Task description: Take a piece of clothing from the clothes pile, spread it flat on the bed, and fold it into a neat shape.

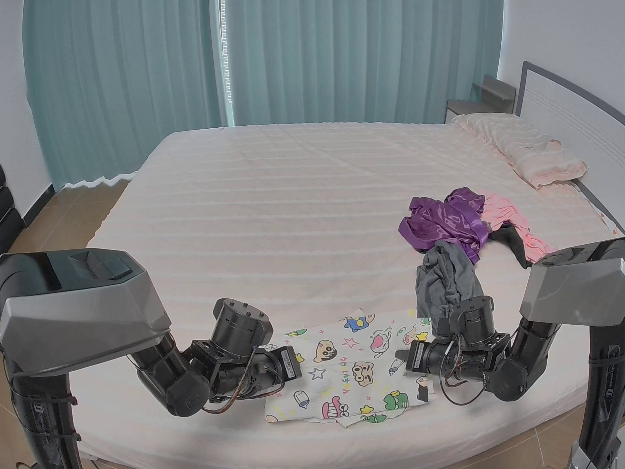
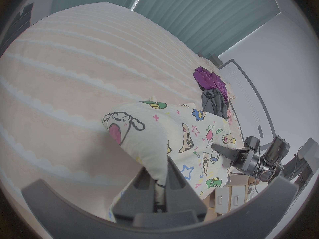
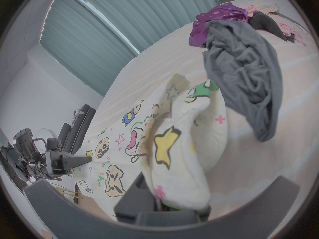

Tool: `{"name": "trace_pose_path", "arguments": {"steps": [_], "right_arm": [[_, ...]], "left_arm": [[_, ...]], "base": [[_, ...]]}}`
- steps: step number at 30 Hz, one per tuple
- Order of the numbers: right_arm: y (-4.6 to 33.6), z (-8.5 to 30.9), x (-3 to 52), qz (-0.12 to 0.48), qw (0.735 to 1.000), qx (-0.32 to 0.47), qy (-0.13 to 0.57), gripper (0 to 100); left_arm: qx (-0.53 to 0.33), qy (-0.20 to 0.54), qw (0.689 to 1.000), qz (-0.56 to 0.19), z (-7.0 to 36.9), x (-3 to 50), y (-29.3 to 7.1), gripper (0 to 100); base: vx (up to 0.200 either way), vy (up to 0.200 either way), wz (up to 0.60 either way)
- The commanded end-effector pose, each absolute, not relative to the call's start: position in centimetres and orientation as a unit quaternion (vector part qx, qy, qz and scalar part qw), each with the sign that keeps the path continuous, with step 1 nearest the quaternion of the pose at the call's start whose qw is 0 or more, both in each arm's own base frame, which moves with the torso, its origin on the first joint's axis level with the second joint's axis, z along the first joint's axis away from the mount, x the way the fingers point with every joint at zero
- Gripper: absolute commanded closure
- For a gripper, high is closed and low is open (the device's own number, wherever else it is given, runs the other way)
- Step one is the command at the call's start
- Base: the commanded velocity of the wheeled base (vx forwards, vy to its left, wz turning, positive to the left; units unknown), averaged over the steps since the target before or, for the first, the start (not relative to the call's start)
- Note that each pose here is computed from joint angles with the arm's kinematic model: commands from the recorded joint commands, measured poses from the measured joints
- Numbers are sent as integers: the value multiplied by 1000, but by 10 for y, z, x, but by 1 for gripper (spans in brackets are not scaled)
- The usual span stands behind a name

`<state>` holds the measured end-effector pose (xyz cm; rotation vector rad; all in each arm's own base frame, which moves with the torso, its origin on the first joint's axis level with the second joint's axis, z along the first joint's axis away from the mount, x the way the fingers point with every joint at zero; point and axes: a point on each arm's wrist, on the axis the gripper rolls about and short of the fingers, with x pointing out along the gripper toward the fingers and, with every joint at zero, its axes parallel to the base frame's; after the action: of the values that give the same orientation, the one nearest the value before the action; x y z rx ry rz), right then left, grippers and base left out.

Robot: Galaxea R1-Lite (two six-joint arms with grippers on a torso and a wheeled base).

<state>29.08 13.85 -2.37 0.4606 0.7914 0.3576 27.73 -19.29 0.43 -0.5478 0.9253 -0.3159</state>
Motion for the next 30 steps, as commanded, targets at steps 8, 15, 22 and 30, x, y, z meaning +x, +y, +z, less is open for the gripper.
{"name": "trace_pose_path", "arguments": {"steps": [8,15,22,30], "right_arm": [[139,-28,291,169,880,220,386,100],[139,-36,290,167,877,216,395,0],[127,-34,277,158,876,203,407,0],[105,-30,248,188,866,156,437,0]], "left_arm": [[-261,439,847,-146,3,279,-191,100],[-260,448,844,-137,0,273,-185,0],[-268,434,851,-129,-6,267,-164,0],[-312,375,864,-123,0,282,-133,0]], "base": [[0,-50,0],[0,0,0],[0,0,0],[0,0,0]]}}
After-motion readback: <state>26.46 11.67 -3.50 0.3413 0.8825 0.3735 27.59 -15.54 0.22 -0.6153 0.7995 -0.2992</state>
